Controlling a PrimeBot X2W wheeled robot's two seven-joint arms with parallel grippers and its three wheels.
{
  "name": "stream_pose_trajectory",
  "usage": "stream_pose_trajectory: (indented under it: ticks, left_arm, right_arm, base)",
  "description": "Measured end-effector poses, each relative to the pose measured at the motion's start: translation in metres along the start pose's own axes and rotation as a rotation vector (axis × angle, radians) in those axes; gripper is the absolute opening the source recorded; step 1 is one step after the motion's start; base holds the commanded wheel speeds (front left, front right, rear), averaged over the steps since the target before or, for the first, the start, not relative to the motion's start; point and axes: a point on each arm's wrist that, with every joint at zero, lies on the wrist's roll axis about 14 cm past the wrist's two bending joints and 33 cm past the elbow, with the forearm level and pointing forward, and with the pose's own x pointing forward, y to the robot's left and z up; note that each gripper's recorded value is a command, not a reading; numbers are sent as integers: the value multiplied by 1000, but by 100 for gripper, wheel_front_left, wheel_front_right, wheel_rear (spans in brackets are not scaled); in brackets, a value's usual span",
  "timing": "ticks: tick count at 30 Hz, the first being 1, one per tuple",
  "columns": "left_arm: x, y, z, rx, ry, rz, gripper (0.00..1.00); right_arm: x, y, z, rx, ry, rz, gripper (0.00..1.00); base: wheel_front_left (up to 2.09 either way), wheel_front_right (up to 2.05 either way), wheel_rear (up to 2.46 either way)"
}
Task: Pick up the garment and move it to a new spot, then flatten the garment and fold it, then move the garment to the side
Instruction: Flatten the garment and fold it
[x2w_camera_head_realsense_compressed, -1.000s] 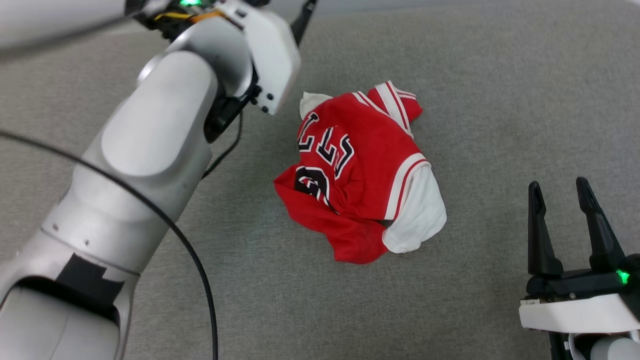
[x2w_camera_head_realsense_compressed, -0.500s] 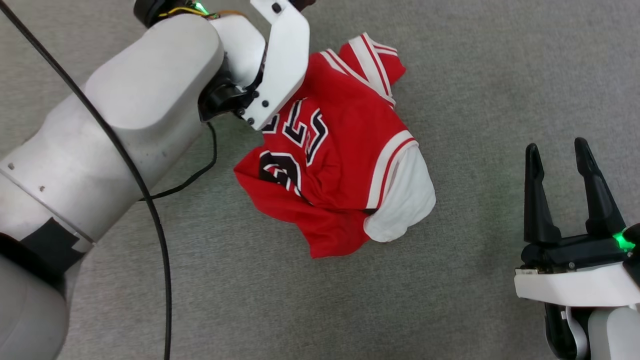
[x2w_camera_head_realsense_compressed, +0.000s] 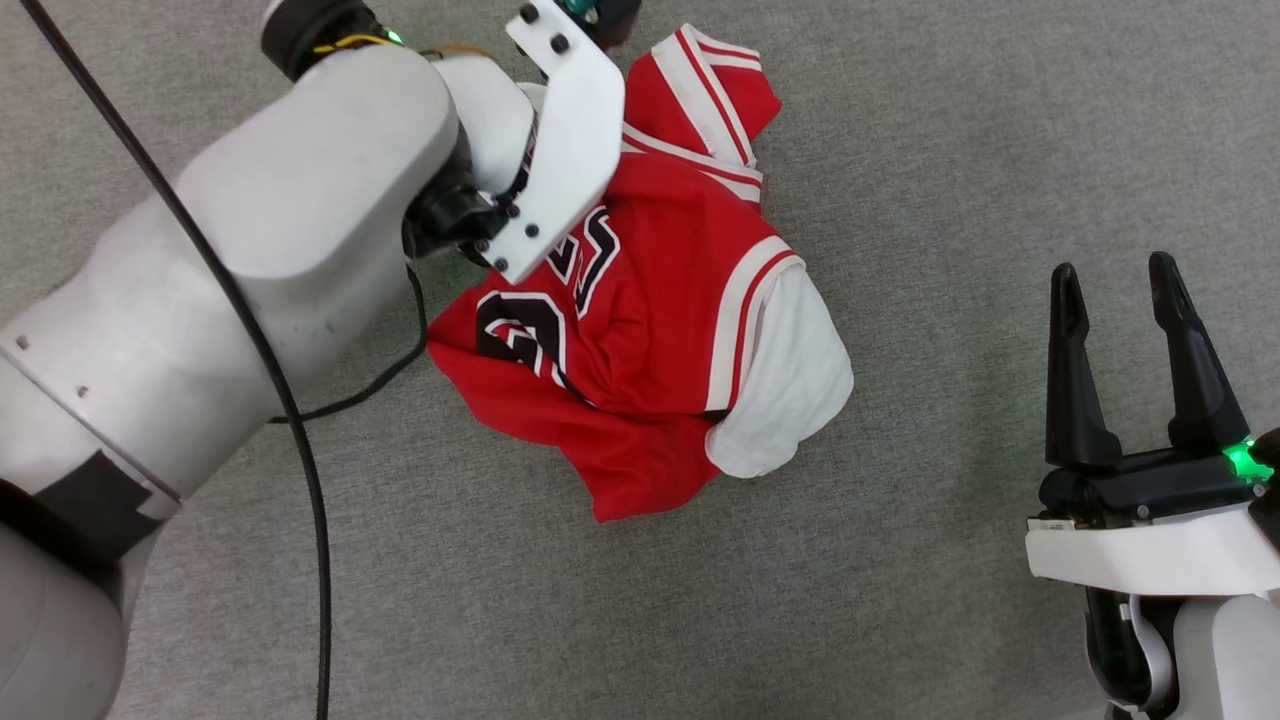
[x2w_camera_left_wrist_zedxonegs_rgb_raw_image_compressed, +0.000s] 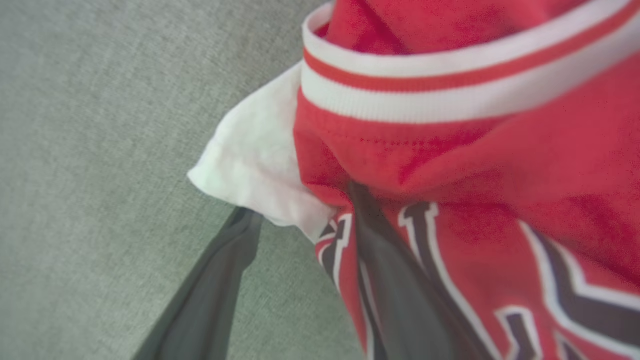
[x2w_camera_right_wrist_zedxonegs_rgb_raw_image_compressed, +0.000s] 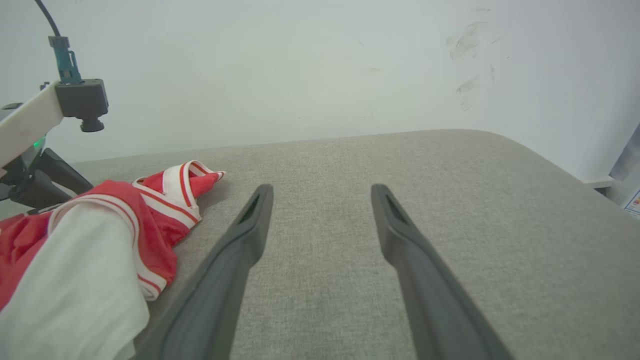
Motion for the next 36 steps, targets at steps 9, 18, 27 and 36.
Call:
stream_pose_trajectory:
  ticks: [9,18,27,36]
  left_arm:
    - [-39,-7,16,59,-211,50,0]
    - [-109,39,-58,-98,-219,210,0]
    - [-90,53,-171,-396,-20,223,0]
    - [-83,54,-165,-414,-94,253,100]
  right_arm:
    - [-8,12,7,18,-12,29,100]
    - [-16,36,29,22,-65,101,100]
    - [-20,44,33,22,-75,124,100]
    - [-24,42,33,17,-70,118,100]
  base:
    - [0,0,0]
    - [0,0,0]
    - [0,0,0]
    - [0,0,0]
